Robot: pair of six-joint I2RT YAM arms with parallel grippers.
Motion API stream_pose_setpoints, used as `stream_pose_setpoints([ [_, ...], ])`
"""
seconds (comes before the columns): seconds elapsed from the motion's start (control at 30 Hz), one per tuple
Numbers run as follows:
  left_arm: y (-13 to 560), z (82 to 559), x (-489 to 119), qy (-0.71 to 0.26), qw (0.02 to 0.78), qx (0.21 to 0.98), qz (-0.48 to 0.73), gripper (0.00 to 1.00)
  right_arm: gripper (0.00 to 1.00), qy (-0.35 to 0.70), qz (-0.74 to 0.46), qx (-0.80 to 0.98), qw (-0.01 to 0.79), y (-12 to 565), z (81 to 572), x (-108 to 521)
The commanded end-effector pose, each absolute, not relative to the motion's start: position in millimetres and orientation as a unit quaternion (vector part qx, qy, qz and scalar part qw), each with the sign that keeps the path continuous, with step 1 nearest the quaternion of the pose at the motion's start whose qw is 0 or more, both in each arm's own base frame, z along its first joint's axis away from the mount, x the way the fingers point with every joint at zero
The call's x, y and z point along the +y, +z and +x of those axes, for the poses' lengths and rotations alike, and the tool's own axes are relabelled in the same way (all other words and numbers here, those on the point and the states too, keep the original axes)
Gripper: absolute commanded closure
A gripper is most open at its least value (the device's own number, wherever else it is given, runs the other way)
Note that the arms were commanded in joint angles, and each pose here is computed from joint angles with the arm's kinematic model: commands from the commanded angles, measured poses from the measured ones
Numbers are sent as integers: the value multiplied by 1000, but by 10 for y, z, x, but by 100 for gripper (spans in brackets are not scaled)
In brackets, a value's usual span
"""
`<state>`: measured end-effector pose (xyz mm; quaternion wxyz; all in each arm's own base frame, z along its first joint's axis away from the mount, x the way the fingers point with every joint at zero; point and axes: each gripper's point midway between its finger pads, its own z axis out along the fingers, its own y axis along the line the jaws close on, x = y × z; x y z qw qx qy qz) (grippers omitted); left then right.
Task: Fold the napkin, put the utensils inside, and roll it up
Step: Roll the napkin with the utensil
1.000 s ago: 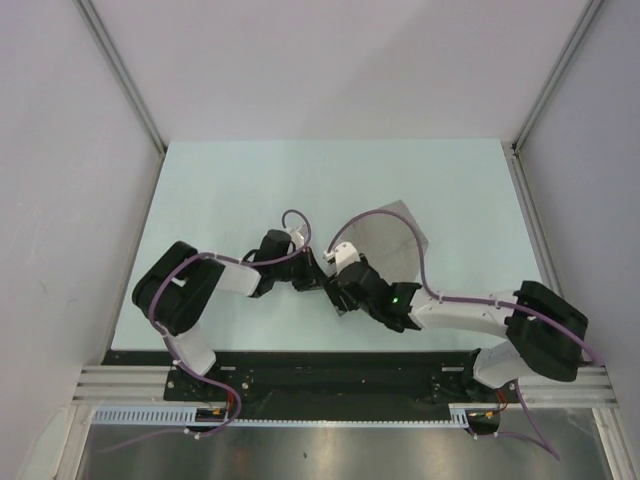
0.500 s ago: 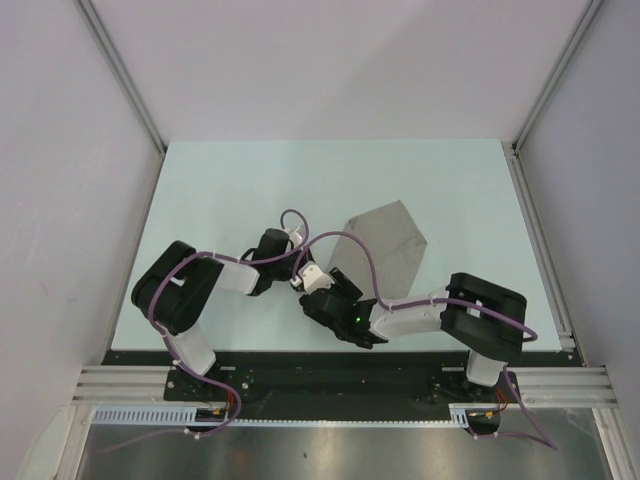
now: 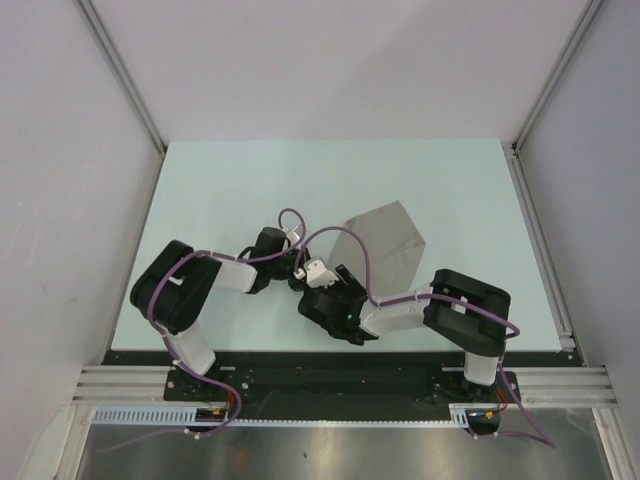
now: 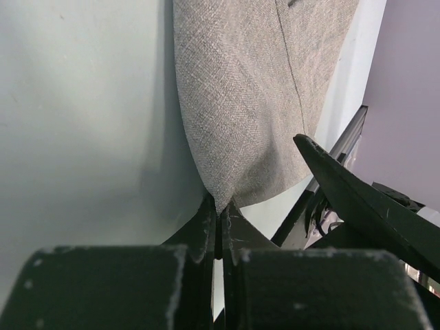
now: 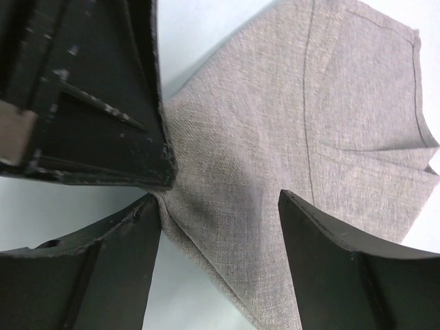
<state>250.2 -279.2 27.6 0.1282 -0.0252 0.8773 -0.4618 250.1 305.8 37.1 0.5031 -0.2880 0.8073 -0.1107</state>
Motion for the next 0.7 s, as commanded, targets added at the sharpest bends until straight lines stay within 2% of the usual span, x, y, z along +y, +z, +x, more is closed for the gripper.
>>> stream_pose_setpoints([
  [0.0, 445, 2558, -2778, -473, 140, 870, -10, 100, 30, -176, -257, 813, 493, 352, 2542, 2700],
  [0.13, 464, 2586, -2767, -474, 143, 869, -11, 100, 36, -188, -252, 814, 489, 372, 2493, 2579],
  [0.43, 473, 2612, -2730, -473, 146, 869, -13, 100, 44, -192, -244, 823, 475, 257, 2394, 2402],
  [0.53, 482, 2621, -2734, -474, 148, 868, -12, 100, 52, -182, -258, 818, 481, 242, 2376, 2457],
  [0.6, 495, 2627, -2738, -475, 150, 867, -10, 100, 62, -180, -282, 810, 481, 232, 2345, 2479],
  [0.67, 490, 2626, -2740, -475, 149, 867, -7, 100, 66, -142, -291, 810, 488, 257, 2328, 2618],
])
